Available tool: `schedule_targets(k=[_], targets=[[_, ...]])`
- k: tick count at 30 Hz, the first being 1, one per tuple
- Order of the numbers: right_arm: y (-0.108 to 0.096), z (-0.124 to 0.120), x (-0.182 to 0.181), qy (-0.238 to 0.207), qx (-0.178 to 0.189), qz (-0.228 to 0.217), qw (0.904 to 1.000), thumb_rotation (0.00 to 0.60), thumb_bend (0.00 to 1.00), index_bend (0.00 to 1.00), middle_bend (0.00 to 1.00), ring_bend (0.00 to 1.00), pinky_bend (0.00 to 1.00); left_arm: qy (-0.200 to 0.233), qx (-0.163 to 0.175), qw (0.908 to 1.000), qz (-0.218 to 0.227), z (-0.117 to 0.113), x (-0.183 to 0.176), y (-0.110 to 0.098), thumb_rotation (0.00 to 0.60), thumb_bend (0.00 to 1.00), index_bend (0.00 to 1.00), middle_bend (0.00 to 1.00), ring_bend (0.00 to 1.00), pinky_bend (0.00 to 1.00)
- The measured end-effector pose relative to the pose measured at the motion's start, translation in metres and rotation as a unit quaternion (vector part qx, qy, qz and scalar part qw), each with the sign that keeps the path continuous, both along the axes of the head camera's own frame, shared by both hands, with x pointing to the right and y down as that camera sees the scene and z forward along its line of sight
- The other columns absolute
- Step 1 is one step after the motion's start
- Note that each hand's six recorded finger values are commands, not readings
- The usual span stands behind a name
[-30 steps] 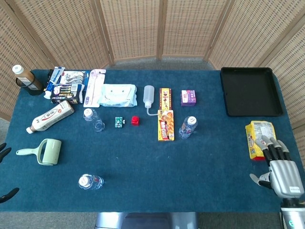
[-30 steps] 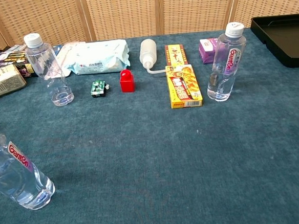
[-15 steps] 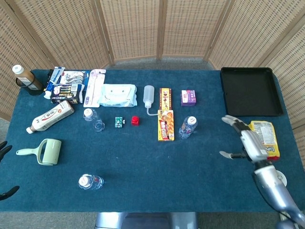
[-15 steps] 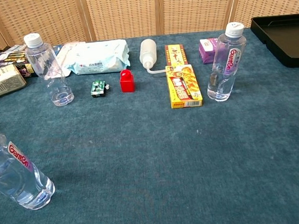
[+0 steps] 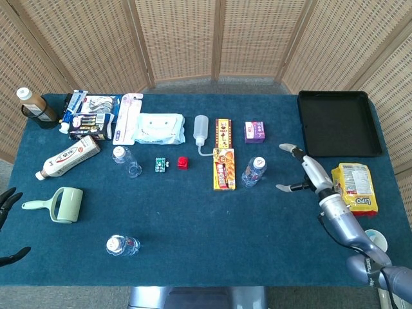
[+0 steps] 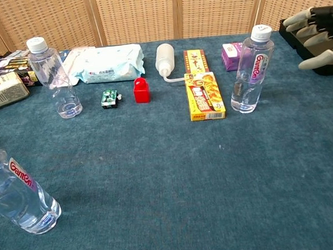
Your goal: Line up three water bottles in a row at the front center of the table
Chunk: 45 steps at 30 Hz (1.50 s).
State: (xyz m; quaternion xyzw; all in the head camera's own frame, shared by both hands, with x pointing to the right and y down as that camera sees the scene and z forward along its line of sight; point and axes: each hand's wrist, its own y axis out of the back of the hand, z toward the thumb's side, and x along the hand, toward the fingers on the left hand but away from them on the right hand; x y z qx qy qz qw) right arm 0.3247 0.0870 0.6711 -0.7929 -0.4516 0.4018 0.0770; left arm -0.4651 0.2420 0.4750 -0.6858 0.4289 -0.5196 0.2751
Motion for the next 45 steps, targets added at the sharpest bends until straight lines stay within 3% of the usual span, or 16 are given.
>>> schedule_targets(k=[14,22,28,33,37,45], targets=[[0.004,0.034,-0.027,-0.115,-0.069,0.031,0.9905,0.600,0.00,0.14,0.13,0.12,0.15,-0.011,-0.014,0.9998,-0.002,0.009,0.004,-0.005,0.600,0.04,0.00,0.00,0.00,0.00],[0.004,0.052,-0.049,-0.154,-0.076,0.029,0.9847,0.600,0.00,0.17,0.17,0.12,0.15,-0.014,-0.011,0.9995,-0.025,0.010,-0.002,-0.010,0.600,0.04,0.00,0.00,0.00,0.00],[0.001,0.066,-0.064,-0.177,-0.075,0.050,0.9801,0.600,0.00,0.28,0.37,0.22,0.12,-0.012,-0.011,0.9995,-0.029,0.011,-0.003,-0.011,0.600,0.04,0.00,0.00,0.00,0.00],[-0.001,0.071,-0.069,-0.181,-0.068,0.064,0.9789,0.600,0.04,0.49,0.59,0.32,0.12,-0.010,-0.011,0.9994,-0.030,0.011,-0.003,-0.012,0.600,0.04,0.00,0.00,0.00,0.00],[-0.002,0.069,-0.070,-0.184,-0.058,0.069,0.9788,0.600,0.09,0.55,0.65,0.36,0.12,-0.008,-0.011,0.9994,-0.031,0.011,-0.003,-0.012,0.600,0.04,0.00,0.00,0.00,0.00],[0.002,0.043,-0.072,-0.203,-0.035,0.054,0.9770,0.600,0.14,0.57,0.67,0.37,0.14,-0.005,-0.010,0.9996,-0.026,0.010,-0.001,-0.011,0.600,0.04,0.00,0.00,0.00,0.00]])
